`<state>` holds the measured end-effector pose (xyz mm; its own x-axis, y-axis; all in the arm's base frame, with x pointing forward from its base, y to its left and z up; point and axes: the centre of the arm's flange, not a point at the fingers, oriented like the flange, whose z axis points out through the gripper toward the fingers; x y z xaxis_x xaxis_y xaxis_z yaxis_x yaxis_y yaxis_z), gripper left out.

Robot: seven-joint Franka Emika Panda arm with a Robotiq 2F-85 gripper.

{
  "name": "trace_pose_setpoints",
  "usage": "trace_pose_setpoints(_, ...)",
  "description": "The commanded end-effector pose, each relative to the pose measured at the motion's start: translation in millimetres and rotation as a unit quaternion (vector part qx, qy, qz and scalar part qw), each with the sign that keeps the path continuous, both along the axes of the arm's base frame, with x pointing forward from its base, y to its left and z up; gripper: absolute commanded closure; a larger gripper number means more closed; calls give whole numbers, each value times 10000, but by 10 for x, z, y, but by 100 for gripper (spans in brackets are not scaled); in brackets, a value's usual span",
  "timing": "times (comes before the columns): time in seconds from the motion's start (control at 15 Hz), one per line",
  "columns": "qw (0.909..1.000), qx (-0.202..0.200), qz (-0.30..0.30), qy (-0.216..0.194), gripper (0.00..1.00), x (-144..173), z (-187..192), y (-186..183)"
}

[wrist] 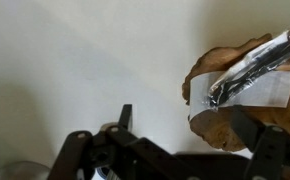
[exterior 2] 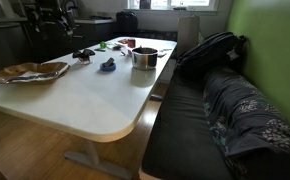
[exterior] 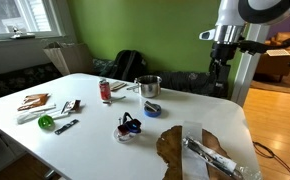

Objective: Put the silver object on the blue masking tape in the pot

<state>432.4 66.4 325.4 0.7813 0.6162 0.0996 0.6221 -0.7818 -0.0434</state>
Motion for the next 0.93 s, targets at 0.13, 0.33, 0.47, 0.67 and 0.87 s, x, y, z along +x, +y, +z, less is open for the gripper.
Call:
trace_pose_setpoints(0.13,9950,-72,-343,-930,0,397,-273,-13)
trace_pose_setpoints(0.33,9781,70,-521,-2013,0,937,-475,25)
trace_pose_setpoints(0.47,9679,70,-566,-2448,0,1190,-577,108)
trace_pose_setpoints(0.67,9622,29,-671,-2638,0,1417,-967,284)
trace_pose_setpoints(0.87,9643,53,-658,-2564,0,1232,-956,196)
